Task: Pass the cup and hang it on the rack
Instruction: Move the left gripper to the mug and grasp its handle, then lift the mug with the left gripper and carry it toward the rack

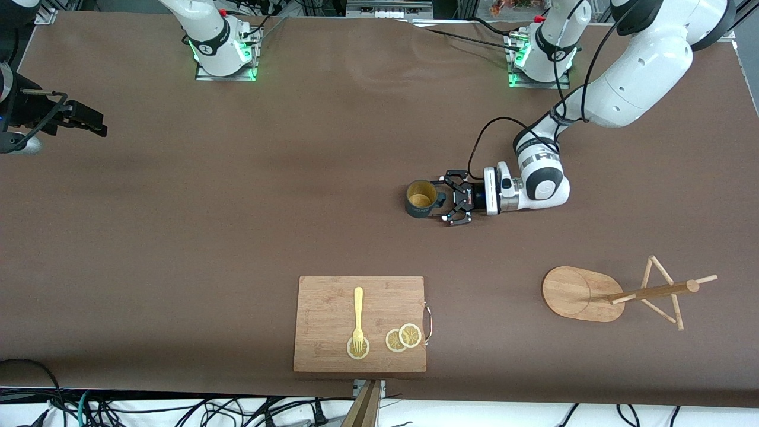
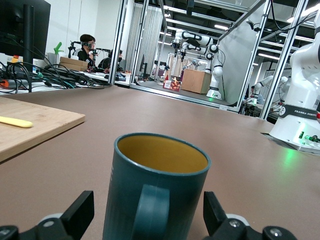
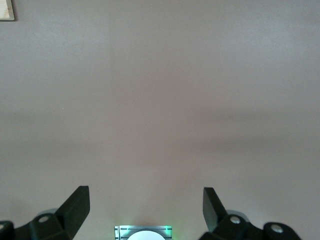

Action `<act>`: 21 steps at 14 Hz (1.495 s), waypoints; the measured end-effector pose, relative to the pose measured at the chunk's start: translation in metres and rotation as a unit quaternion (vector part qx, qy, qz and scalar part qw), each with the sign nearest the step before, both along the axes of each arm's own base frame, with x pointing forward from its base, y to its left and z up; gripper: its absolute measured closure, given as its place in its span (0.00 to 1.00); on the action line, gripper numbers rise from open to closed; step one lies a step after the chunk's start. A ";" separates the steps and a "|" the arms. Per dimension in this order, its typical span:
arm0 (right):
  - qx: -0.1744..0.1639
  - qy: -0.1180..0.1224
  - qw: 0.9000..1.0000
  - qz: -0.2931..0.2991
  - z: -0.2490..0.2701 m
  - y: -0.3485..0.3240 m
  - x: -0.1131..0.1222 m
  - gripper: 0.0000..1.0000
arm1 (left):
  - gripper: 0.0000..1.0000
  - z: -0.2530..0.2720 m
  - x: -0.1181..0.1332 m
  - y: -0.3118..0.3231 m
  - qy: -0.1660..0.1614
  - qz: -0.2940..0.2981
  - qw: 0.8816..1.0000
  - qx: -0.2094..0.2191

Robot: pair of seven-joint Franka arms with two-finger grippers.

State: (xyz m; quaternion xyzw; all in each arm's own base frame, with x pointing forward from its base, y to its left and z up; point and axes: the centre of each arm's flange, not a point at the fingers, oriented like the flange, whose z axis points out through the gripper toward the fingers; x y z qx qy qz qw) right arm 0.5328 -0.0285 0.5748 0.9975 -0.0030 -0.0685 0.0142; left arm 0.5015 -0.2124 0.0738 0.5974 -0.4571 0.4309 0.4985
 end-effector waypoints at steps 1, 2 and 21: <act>0.000 0.000 1.000 0.000 0.000 0.000 0.000 0.00 | 0.12 0.000 0.002 0.002 -0.007 0.001 1.000 0.001; 0.000 0.000 1.000 0.000 0.000 0.000 0.000 0.00 | 0.25 0.000 0.004 0.005 -0.014 0.003 1.000 0.003; 0.001 0.001 1.000 0.000 -0.001 0.000 0.000 0.00 | 0.79 0.083 0.064 0.249 0.269 0.070 0.931 -0.235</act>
